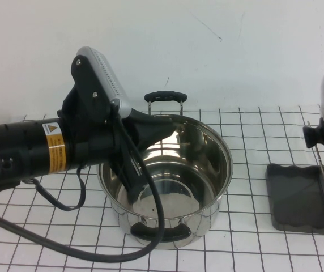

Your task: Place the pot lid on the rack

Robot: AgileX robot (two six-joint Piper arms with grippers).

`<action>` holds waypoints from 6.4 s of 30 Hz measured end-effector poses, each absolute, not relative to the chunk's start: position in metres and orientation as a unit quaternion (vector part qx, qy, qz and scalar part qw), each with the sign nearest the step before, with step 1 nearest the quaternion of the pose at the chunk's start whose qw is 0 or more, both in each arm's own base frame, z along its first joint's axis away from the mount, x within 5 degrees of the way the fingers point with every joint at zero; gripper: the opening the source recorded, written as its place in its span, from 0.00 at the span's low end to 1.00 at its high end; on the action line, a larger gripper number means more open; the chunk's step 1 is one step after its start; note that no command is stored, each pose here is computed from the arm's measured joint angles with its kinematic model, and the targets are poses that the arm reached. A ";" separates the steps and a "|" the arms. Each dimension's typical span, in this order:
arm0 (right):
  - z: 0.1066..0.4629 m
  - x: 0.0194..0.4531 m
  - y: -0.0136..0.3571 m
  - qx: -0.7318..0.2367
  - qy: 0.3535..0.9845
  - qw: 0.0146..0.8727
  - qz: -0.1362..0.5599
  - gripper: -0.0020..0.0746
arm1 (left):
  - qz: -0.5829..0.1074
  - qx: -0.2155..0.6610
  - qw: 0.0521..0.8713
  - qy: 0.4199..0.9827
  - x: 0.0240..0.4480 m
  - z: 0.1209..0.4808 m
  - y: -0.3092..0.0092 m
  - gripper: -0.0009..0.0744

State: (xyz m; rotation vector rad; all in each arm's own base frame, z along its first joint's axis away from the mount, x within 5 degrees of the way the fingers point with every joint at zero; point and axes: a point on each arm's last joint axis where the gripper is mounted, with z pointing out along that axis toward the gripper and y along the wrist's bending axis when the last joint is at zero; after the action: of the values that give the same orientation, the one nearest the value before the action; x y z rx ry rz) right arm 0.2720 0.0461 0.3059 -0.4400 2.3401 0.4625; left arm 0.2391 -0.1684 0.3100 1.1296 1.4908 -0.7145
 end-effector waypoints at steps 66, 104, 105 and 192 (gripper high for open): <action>0.374 0.032 0.022 -0.160 0.702 0.693 0.027 0.03 | -0.174 0.211 0.630 0.727 0.110 0.288 -0.061 0.01; 0.306 0.043 0.040 -0.221 0.683 0.689 0.104 0.02 | -0.228 0.173 0.650 0.704 0.051 0.196 -0.039 0.01; 0.305 0.044 0.039 -0.216 0.683 0.691 0.100 0.02 | -0.231 0.178 0.648 0.704 0.051 0.196 -0.040 0.01; 0.168 0.051 0.000 -0.080 0.814 0.573 -0.043 0.02 | -0.263 0.082 0.650 0.708 0.055 0.200 -0.033 0.01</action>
State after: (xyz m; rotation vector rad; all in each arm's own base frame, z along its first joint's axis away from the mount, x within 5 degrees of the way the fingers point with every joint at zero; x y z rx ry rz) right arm 0.0512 0.0001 0.1678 -0.1887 1.9089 -0.1016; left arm 0.0549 -0.0327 0.1996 0.1861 1.6091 -0.5965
